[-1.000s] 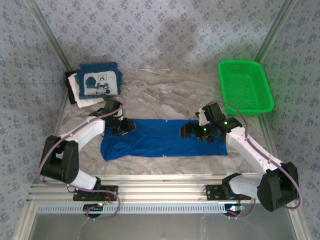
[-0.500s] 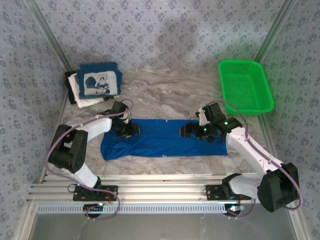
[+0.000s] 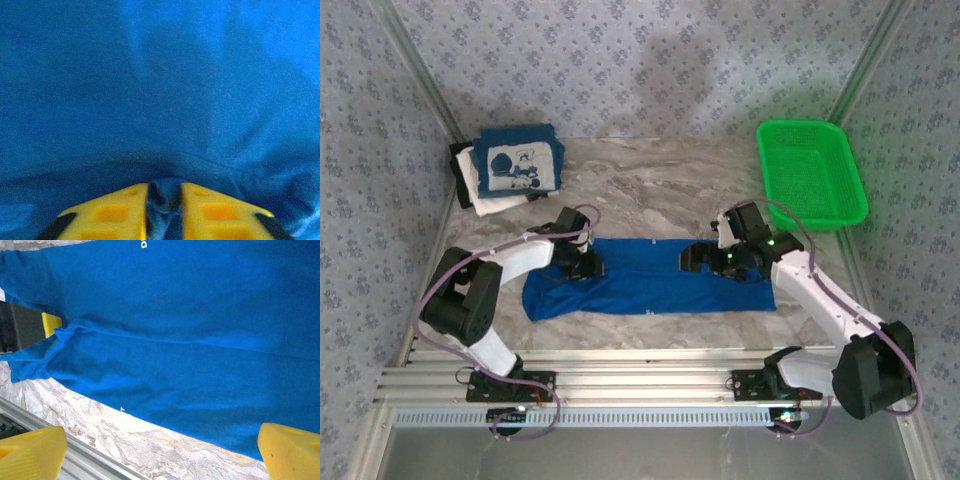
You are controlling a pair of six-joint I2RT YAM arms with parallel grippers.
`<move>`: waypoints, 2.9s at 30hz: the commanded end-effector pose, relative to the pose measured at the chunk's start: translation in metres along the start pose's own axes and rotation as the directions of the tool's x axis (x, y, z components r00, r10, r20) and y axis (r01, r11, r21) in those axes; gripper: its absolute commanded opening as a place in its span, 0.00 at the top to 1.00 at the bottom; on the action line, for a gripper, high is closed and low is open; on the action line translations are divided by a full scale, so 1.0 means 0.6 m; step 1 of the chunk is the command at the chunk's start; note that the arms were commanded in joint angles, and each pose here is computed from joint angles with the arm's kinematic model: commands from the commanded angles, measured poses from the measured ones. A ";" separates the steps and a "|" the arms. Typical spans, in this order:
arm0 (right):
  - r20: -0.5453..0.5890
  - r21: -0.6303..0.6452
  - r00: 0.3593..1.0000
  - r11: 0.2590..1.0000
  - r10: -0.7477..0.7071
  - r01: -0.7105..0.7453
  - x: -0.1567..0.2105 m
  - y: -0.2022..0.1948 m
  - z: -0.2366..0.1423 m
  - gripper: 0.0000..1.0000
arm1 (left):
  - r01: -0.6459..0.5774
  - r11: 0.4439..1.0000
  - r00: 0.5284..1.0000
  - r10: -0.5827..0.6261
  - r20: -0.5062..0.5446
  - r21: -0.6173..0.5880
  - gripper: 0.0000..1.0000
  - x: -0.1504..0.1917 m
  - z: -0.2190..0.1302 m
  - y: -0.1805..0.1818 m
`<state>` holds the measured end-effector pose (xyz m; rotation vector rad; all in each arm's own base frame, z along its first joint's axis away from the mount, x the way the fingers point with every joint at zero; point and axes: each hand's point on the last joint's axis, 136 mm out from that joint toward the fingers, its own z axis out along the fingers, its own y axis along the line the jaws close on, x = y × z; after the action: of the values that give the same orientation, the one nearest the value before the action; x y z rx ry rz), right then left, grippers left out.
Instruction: Fold and stack the t-shirts
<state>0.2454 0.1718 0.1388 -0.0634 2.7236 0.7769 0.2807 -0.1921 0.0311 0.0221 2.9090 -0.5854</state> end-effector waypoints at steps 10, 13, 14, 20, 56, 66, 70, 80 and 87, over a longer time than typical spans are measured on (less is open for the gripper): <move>0.011 -0.027 1.000 0.999 -0.018 0.019 -0.020 0.012 -0.005 0.00 | -0.126 0.992 0.992 0.125 0.020 0.009 1.00 0.052 -0.040 -0.043; 0.016 -0.030 1.000 0.999 -0.018 0.018 -0.024 0.014 -0.004 0.00 | -0.157 0.988 0.987 0.157 0.024 -0.002 1.00 0.070 -0.040 -0.058; 0.017 -0.029 1.000 0.999 -0.016 0.017 -0.025 0.013 -0.003 0.00 | -0.171 0.985 0.985 0.172 0.026 -0.010 1.00 0.077 -0.039 -0.062; 0.010 -0.024 1.000 1.000 -0.007 0.007 -0.024 0.010 0.002 0.00 | -0.230 0.973 0.973 0.230 -0.013 -0.023 1.00 0.139 -0.027 -0.073; -0.071 0.419 0.967 0.887 0.245 -0.194 -0.001 -0.165 0.082 0.04 | 0.351 0.828 0.936 -0.313 0.159 -0.437 0.71 0.043 -0.007 0.110; -0.021 0.559 0.920 0.768 0.391 -0.313 0.073 -0.225 0.074 0.05 | 0.178 0.871 0.983 -0.139 0.118 -0.457 0.71 -0.165 0.079 0.044; -0.011 0.512 0.891 0.768 0.455 -0.386 0.115 -0.198 0.076 0.05 | 0.095 0.913 0.993 -0.058 0.105 -0.398 0.70 -0.277 0.124 -0.011; -0.001 0.340 0.829 0.780 0.560 -0.526 0.144 -0.086 0.138 0.04 | 0.085 0.994 0.985 -0.075 0.154 -0.064 0.65 -0.444 0.233 -0.083; -0.079 0.199 0.816 0.811 0.573 -0.551 0.111 0.047 0.204 0.03 | 0.122 0.959 0.967 -0.173 0.189 0.254 0.55 -0.508 0.228 -0.123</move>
<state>0.2048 0.2183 0.0299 0.7166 2.9608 0.5141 0.6133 -0.3058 0.0456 -0.1488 2.5195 -0.7615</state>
